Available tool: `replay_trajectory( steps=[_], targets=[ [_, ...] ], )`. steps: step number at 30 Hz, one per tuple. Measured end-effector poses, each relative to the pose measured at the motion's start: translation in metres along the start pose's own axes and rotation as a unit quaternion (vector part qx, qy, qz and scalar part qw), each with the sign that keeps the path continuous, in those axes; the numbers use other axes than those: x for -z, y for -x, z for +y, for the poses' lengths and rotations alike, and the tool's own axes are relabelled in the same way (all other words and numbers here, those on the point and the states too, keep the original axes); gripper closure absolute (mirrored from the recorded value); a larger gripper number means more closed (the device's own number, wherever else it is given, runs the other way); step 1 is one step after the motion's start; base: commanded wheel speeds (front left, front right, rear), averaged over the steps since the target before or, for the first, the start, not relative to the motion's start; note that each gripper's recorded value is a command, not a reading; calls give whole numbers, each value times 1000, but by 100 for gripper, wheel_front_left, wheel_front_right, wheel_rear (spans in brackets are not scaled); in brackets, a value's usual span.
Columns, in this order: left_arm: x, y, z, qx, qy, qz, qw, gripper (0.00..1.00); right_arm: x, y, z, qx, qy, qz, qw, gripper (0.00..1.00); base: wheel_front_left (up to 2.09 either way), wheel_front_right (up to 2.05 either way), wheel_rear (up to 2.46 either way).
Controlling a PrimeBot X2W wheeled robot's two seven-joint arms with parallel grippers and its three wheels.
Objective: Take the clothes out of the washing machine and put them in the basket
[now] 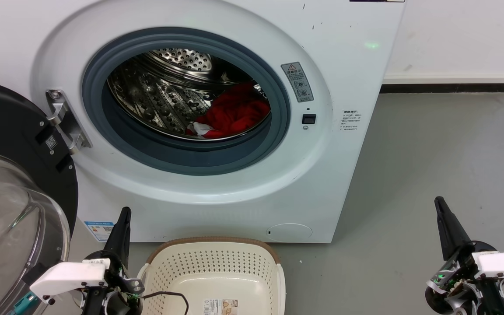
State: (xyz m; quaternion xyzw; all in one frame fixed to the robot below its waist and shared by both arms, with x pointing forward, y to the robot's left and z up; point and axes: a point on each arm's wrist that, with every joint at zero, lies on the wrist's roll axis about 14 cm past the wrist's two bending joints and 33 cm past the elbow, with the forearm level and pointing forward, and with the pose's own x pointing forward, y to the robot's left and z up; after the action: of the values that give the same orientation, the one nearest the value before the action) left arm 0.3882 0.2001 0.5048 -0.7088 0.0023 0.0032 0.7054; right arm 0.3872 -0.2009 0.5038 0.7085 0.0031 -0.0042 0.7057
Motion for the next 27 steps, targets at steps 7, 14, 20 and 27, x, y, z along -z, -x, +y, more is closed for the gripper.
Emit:
replay_trajectory(
  steps=[7, 14, 20, 27],
  targets=[
    [0, 0, 0, 0, 0, 0, 1000, 100, 0, 0, 0, 0, 0, 0, 1000, 100, 0, 0, 0],
    [0, 0, 0, 0, 0, 0, 1000, 100, 0, 0, 0, 0, 0, 0, 1000, 100, 0, 0, 0],
    [0, 2, 5, -8, 1, 0, 1000, 0, 0, 2, -5, 8, -1, 0, 1000, 0, 0, 0, 0],
    [6, 5, 14, -21, -2, -1, 1000, 0, 1, 6, -11, 16, 1, -7, 1000, 0, 0, 0, 0]
  ],
)
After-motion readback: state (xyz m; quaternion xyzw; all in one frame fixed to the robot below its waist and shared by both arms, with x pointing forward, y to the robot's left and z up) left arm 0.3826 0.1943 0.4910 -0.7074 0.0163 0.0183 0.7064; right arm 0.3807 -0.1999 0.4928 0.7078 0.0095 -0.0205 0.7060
